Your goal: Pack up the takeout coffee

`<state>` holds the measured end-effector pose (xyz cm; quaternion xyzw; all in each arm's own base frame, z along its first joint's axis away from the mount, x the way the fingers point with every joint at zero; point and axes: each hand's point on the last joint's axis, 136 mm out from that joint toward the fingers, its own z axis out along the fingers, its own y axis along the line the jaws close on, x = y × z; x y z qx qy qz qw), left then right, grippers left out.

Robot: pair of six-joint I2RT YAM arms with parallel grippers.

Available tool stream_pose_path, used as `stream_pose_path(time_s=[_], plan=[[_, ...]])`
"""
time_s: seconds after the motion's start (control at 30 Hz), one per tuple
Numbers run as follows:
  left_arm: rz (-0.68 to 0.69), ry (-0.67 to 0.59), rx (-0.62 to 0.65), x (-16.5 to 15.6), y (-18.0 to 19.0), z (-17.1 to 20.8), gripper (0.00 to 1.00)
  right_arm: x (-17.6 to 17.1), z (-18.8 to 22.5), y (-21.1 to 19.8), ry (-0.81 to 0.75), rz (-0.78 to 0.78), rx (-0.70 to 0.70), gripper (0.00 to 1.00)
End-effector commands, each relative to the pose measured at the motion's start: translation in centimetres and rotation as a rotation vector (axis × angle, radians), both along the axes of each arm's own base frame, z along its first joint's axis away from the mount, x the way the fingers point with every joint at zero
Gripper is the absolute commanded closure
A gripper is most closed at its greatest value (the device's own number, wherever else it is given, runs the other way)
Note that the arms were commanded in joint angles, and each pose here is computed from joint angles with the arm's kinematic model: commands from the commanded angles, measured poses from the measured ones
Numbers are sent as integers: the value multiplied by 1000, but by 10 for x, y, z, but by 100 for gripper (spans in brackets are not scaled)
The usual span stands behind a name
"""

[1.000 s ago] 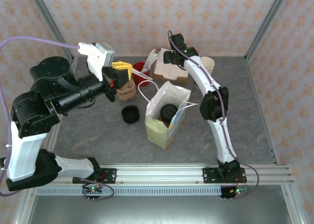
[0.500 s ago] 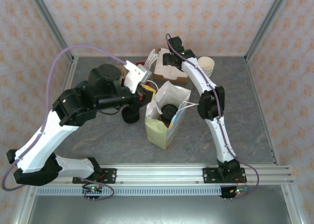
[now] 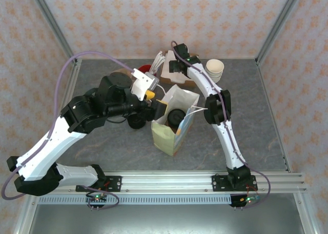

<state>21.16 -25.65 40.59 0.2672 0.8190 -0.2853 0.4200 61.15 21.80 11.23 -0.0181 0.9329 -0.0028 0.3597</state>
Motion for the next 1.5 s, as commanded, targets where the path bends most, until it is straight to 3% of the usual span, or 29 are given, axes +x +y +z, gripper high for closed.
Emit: stream_pose_path(time_s=[0.0, 0.47, 0.7, 0.93, 1.27, 1.47], plan=[[39, -65, -36, 1, 10, 18, 27, 11, 0, -2, -46, -32, -24, 3], [58, -52, -61, -2, 15, 16, 24, 14, -34, 0, -9, -53, -13, 3], [69, -59, -77, -4, 19, 18, 24, 11, -45, 0, 15, -52, -11, 9], [76, -70, -81, -6, 23, 23, 22, 11, -44, 5, 21, -41, 26, 27], [84, -60, -76, -7, 26, 20, 20, 18, -1, 15, -57, -6, 86, 63], [92, -64, -75, -8, 30, 21, 19, 20, 32, 19, -108, 11, 124, 73]])
